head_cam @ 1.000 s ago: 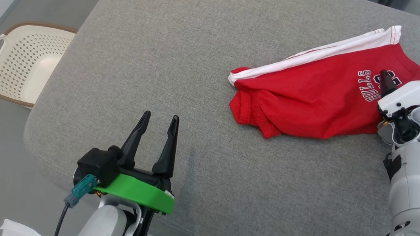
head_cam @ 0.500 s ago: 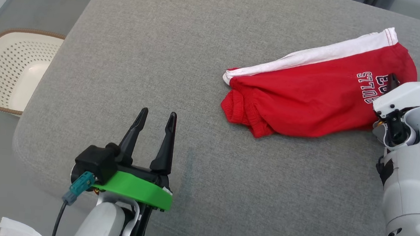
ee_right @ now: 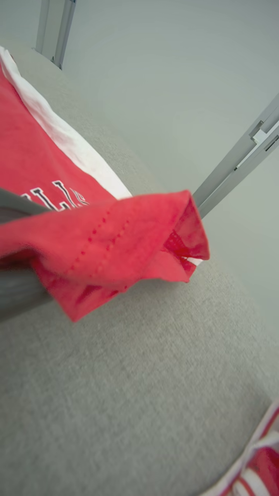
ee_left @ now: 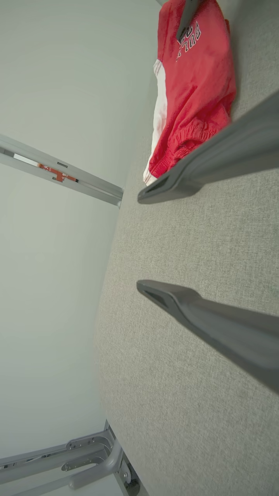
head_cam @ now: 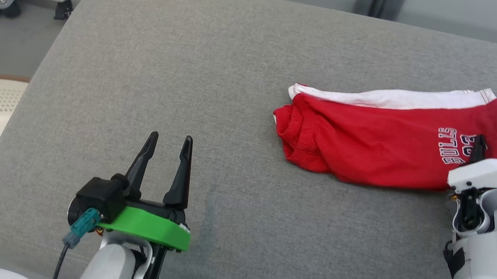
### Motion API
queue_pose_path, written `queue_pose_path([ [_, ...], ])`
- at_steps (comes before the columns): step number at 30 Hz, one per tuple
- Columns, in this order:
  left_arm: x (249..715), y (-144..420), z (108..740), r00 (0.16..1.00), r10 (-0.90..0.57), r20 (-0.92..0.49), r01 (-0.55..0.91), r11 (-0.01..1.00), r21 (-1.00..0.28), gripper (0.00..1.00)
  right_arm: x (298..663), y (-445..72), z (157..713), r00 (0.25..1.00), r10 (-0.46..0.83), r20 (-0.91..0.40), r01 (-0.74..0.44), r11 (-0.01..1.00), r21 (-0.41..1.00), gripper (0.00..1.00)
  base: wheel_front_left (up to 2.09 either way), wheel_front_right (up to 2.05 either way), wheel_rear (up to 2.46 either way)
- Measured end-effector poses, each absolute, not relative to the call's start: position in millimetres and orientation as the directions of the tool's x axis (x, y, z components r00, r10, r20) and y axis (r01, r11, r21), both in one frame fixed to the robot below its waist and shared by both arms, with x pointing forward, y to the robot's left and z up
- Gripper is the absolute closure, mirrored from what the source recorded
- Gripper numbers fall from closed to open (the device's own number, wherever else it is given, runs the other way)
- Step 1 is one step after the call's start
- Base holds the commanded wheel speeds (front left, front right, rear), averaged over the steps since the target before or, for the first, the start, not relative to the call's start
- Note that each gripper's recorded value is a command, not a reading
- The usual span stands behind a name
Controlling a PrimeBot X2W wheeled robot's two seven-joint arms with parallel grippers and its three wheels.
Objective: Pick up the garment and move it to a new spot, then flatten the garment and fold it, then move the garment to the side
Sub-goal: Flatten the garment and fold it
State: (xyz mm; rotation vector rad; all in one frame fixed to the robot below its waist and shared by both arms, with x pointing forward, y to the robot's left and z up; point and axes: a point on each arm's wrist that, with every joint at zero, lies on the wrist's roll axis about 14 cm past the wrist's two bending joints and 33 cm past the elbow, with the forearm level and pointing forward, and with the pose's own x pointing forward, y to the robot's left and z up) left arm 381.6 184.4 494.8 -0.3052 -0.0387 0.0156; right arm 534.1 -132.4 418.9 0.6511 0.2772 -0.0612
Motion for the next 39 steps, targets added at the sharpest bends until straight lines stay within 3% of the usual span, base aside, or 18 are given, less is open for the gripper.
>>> queue_pose_path([
  [9,387,160,504,0.996,-0.057,0.072,0.076,0.952,-0.296,0.0,476,-192,414,0.961,-0.126,-0.248,0.258,0.733,0.629,1.0,0.0,0.0,0.0],
  [19,389,142,510,0.989,-0.112,0.093,0.134,0.946,-0.294,0.0,459,-198,428,0.967,-0.158,-0.199,0.252,0.67,0.698,1.0,0.0,0.0,0.0],
  [29,377,156,505,0.995,-0.073,0.074,0.091,0.953,-0.288,0.0,476,-156,458,0.994,-0.043,-0.104,0.104,0.707,0.7,1.0,0.0,0.0,0.0],
  [39,361,174,502,0.998,0.001,0.061,0.02,0.938,-0.347,0.0,476,-64,486,0.975,0.22,-0.027,-0.131,0.673,0.728,1.0,0.0,0.0,0.0],
])
